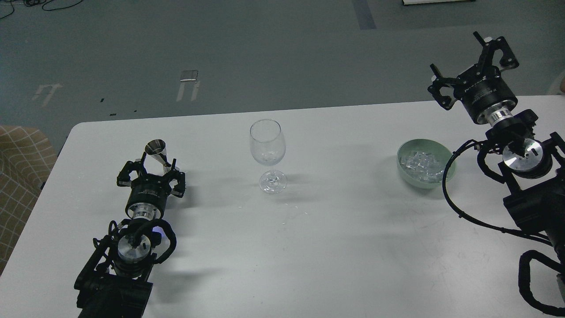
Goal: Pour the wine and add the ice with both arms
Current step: 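Close the left gripper around the metal jigger cup, then lift the jigger with the left gripper and carry it toward the wine glass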
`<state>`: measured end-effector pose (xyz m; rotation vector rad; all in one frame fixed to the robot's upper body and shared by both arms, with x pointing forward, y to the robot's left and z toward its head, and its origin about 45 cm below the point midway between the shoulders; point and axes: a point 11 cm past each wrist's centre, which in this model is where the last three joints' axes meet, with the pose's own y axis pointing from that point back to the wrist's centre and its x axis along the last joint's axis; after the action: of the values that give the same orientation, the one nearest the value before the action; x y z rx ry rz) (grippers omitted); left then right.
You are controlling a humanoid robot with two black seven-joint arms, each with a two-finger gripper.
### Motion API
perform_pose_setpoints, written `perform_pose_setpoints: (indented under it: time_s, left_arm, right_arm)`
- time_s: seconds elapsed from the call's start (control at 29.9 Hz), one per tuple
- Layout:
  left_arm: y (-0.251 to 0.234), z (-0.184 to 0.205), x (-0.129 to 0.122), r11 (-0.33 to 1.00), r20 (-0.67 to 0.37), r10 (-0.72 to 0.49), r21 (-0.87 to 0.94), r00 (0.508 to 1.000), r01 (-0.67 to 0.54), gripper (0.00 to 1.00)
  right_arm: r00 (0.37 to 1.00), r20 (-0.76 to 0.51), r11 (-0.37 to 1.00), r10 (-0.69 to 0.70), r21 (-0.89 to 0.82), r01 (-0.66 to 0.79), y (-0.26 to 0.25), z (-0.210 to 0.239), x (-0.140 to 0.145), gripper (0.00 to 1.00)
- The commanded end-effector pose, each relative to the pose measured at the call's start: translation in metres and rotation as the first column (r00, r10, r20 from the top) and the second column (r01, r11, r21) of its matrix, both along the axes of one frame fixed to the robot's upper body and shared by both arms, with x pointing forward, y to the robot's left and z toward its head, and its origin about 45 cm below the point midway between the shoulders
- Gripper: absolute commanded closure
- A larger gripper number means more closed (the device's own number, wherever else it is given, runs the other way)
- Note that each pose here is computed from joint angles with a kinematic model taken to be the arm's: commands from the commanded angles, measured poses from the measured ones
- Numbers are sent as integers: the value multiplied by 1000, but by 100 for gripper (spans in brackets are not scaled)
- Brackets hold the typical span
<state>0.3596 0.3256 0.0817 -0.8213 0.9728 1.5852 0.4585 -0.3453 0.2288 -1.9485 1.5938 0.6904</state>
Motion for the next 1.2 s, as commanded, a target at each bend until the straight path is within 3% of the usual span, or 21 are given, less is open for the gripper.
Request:
perform_pose_setpoints:
  time_s: [0.0,0.43,0.57,1.17]
  left_arm:
    - [-1,2,1,1000,12,-6,-1,1000,6,40]
    - [-1,6,3,1000,31,-10,-2,999,10,43]
    - [-2,8,3,1000,61,-25,-4,998,25,50]
    - [4,10,0,1000,105,-24,-10,994,25,58]
  right_arm:
    - [1000,0,1000,1,2,-1,1,0,0,0]
    - [1000,3,1000,3,4,-3,2,1,1,0]
    - [1000,1,1000,4,0,-4,2,0,1,0]
    - [1000,20,1000,6,-2,-6,4,11,7,0]
